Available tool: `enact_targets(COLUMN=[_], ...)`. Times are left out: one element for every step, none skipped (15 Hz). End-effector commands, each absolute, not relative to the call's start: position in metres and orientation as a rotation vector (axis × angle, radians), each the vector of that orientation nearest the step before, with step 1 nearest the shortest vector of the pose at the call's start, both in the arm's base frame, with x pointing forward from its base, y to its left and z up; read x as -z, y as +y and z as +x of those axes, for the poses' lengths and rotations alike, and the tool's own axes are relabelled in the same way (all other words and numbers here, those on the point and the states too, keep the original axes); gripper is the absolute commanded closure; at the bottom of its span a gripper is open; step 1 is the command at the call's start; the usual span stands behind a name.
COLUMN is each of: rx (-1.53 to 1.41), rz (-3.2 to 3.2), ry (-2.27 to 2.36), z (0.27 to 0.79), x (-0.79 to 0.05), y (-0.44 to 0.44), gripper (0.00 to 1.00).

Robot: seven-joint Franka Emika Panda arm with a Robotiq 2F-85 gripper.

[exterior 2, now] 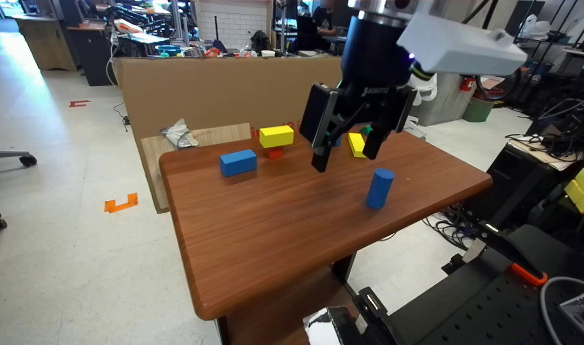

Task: Unstack the yellow and orange blocks

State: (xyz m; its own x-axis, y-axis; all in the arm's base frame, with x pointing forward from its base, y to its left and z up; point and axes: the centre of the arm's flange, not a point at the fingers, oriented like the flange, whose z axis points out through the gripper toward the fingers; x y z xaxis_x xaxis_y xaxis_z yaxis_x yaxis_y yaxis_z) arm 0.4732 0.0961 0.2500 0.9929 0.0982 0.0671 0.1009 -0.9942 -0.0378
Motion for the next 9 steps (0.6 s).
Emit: enact_targets(rx=[0.135, 0.13, 0.128, 0.13, 0.139, 0.147, 0.153, 0.159, 0.163], rz=[-3.095, -3.094, -3.096, -3.104, -3.109, -3.109, -3.112, -3.117, -3.116], ry=[-0.172, -0.157, -0.148, -0.141, -0.134, -0.131, -0.135, -0.138, -0.139], z=[0.514, 0.524, 0.532, 0.543, 0.552, 0.561, 0.569, 0.576, 0.581], x=[-0.234, -0.23, -0.228, -0.227, -0.227, -0.226, -0.225, -0.223, -0.221], y=[0.088, 0.084, 0.081, 0.078, 0.076, 0.074, 0.075, 0.076, 0.081], gripper=[0.0, 0.0, 0.0, 0.0, 0.0, 0.0, 0.0, 0.0, 0.0])
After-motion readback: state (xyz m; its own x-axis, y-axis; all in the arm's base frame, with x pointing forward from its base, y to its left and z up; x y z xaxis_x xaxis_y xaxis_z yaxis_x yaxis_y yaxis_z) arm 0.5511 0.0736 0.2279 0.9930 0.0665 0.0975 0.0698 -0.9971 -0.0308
